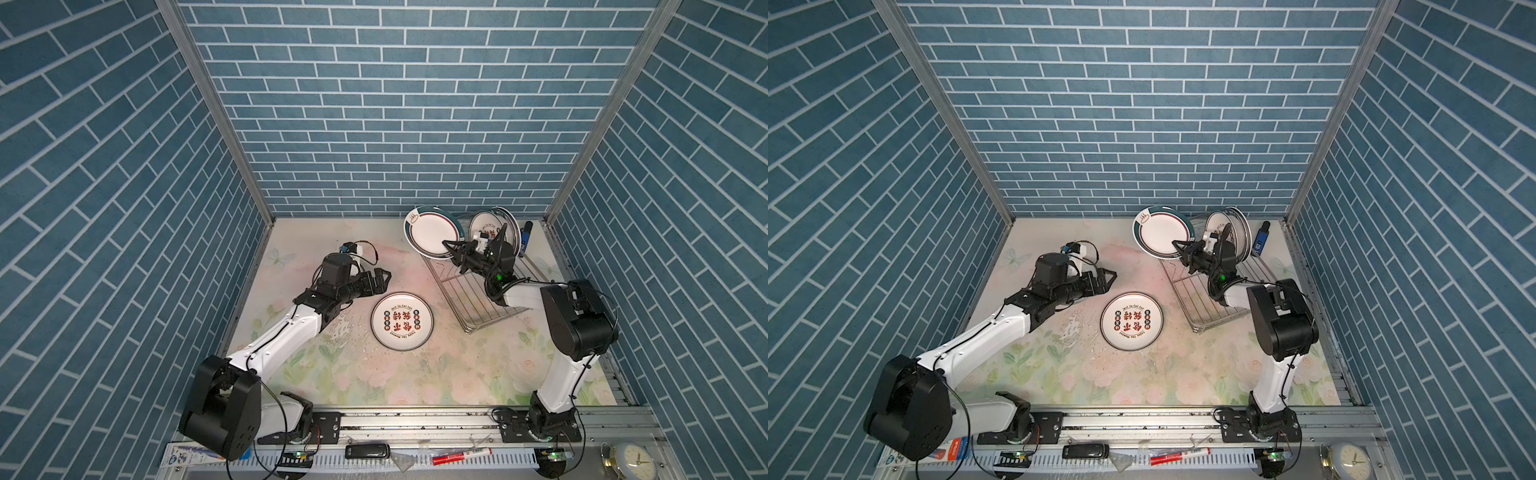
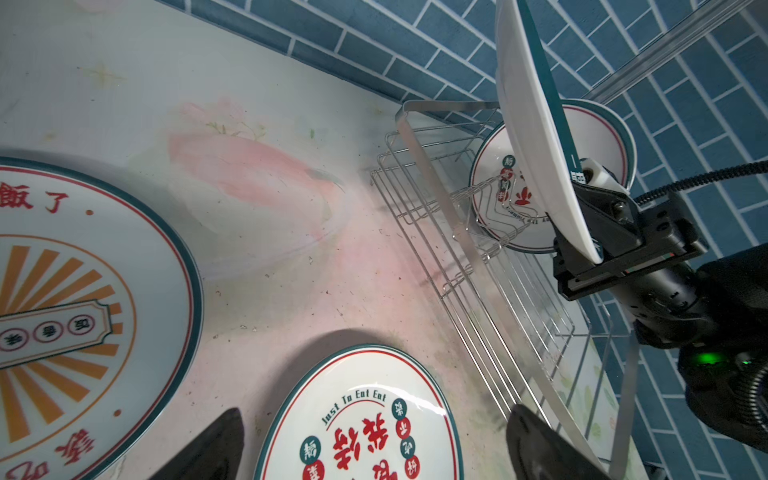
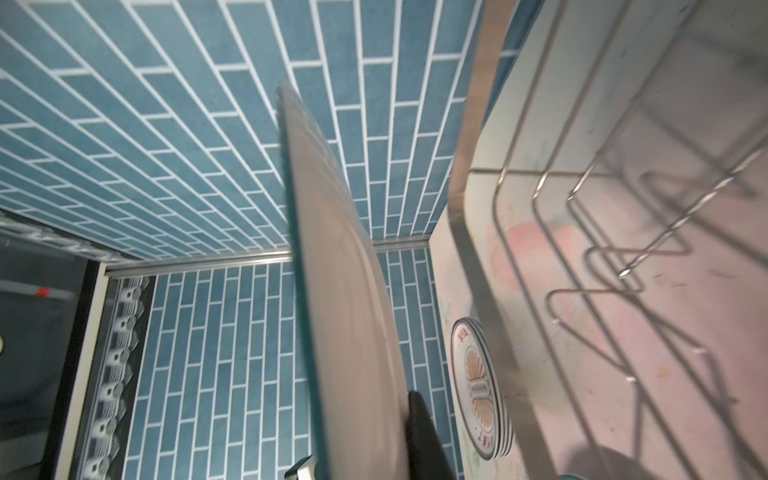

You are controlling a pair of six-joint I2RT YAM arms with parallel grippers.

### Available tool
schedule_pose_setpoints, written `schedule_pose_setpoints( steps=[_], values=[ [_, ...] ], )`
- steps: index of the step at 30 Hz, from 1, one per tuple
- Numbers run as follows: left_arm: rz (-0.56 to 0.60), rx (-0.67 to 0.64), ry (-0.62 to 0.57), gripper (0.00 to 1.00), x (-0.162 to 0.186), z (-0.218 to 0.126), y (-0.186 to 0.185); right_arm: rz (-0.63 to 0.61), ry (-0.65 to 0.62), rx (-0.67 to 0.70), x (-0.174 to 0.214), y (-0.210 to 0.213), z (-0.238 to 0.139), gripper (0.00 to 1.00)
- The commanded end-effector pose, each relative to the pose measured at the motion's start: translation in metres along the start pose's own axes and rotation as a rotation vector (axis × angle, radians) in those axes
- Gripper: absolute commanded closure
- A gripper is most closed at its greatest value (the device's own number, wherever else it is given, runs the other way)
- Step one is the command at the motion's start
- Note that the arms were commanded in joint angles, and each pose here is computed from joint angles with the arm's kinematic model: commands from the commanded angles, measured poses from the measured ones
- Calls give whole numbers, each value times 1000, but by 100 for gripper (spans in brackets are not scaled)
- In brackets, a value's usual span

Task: Unload the plates from the dish rack
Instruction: 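Pull the white green-rimmed plate up out of the rack with the right gripper, then carry the green-rimmed plate toward the left gripper while the left gripper grasps its rim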

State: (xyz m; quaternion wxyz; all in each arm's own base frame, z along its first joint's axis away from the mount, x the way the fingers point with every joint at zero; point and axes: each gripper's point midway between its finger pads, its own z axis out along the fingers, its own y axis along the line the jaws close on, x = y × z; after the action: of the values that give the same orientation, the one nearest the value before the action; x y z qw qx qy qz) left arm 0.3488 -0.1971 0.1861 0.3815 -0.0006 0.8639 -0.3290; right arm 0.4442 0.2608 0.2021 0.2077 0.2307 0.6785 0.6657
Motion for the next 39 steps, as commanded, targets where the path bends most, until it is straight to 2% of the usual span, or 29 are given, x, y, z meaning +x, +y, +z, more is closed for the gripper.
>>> schedule_pose_setpoints(
  steps=[1, 12, 19, 23, 27, 32, 34, 39],
  values=[
    [-14, 132, -61, 1, -24, -14, -37, -77, 81, -183, 22, 70, 6, 100],
    [-34, 263, -151, 1, -52, -38, -72, -97, 153, -160, 52, 53, 28, 100],
    [-21, 264, -137, 1, -73, -14, -74, -101, 195, -161, 81, 47, 32, 100],
    [-38, 285, -130, 6, -77, 0, -74, -103, 219, -177, 95, 46, 31, 100],
    [-50, 278, -137, 17, -77, 3, -69, -109, 222, -190, 101, 45, 28, 100],
    [-41, 247, -125, 53, -74, -1, -64, -114, 230, -186, 103, 40, 27, 100],
    [-44, 240, -124, 63, -73, -5, -62, -122, 233, -182, 103, 39, 28, 100],
    [-36, 198, -113, 78, -71, -11, -54, -140, 238, -166, 105, 36, 29, 100]
  ],
)
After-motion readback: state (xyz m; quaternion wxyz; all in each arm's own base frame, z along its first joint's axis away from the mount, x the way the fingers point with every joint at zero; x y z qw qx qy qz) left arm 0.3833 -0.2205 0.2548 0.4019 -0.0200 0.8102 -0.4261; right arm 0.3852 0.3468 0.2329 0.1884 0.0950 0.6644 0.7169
